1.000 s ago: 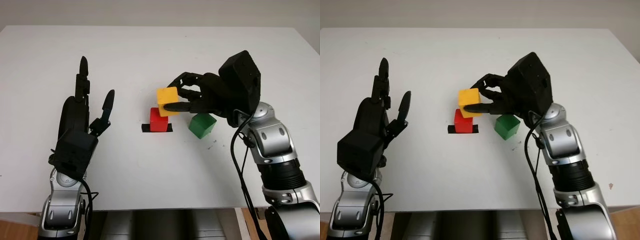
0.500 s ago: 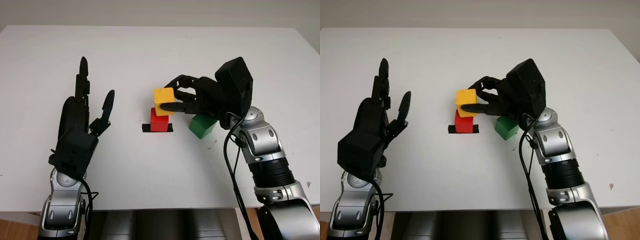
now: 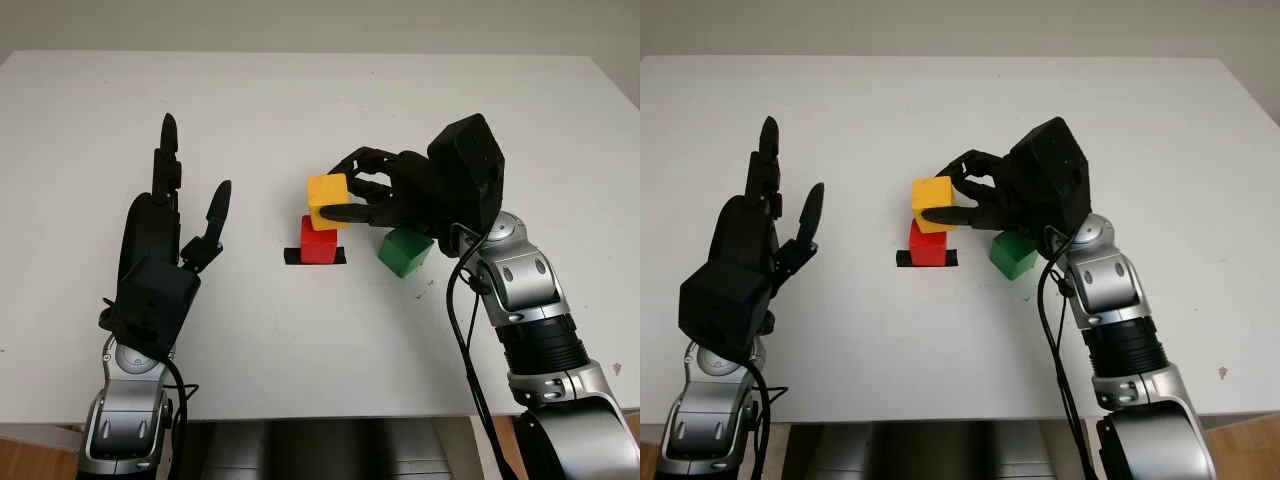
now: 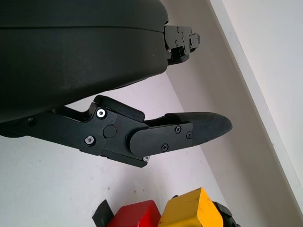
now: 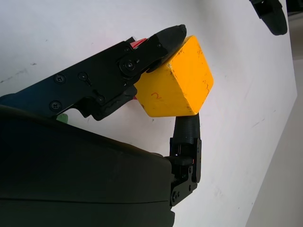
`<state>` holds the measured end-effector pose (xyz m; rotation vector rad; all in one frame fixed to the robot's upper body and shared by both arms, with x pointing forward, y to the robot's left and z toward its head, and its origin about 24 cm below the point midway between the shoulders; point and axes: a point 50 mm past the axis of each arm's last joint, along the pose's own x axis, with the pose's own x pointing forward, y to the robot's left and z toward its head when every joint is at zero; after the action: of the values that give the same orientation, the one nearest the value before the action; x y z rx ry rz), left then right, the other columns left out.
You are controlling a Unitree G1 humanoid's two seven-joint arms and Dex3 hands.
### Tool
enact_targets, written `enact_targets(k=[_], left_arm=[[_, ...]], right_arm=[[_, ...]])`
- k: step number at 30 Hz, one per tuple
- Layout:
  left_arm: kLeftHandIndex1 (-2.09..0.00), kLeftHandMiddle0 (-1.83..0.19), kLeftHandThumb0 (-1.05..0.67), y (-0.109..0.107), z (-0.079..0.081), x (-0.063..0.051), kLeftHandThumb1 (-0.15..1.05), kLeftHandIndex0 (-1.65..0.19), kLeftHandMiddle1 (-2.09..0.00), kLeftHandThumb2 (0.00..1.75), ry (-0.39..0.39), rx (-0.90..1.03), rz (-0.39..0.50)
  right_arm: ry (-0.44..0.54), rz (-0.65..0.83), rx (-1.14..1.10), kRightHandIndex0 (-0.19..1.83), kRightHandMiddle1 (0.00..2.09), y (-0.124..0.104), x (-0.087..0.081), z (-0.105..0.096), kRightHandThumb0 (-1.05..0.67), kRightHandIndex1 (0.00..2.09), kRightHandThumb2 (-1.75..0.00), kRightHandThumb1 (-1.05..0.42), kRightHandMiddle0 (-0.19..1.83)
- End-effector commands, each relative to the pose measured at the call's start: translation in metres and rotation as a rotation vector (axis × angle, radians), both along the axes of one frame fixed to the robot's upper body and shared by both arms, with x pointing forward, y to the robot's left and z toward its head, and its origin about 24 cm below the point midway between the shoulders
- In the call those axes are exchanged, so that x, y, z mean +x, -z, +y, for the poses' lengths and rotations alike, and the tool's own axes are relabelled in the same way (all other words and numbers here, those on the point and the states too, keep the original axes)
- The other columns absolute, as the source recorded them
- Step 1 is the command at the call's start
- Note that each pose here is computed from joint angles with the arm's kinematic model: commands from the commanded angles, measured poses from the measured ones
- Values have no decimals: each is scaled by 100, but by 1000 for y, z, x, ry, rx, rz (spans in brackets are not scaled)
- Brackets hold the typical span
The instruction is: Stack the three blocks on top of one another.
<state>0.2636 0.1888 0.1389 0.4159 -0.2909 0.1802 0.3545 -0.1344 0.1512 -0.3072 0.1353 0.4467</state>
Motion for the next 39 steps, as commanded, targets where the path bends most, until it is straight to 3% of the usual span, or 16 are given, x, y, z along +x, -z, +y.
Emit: enact_targets(k=[1, 16, 39], left_arm=[[-5, 14, -74, -2, -1, -1, 105, 9, -5, 55, 1, -8, -14], [-6, 13, -74, -2, 0, -2, 105, 8, -6, 54, -5, -4, -18], [-5, 14, -73, -2, 0, -4, 105, 9, -5, 54, 4, -2, -16]], right_arm=[[-16, -20, 14, 24, 183, -5, 0, 4, -50, 6, -5, -95, 33], [-38, -7, 2, 27, 181, 1, -2, 15, -49, 7, -5, -94, 36], [-25, -77, -130, 28, 178, 9, -3, 11, -47, 6, -5, -92, 33]])
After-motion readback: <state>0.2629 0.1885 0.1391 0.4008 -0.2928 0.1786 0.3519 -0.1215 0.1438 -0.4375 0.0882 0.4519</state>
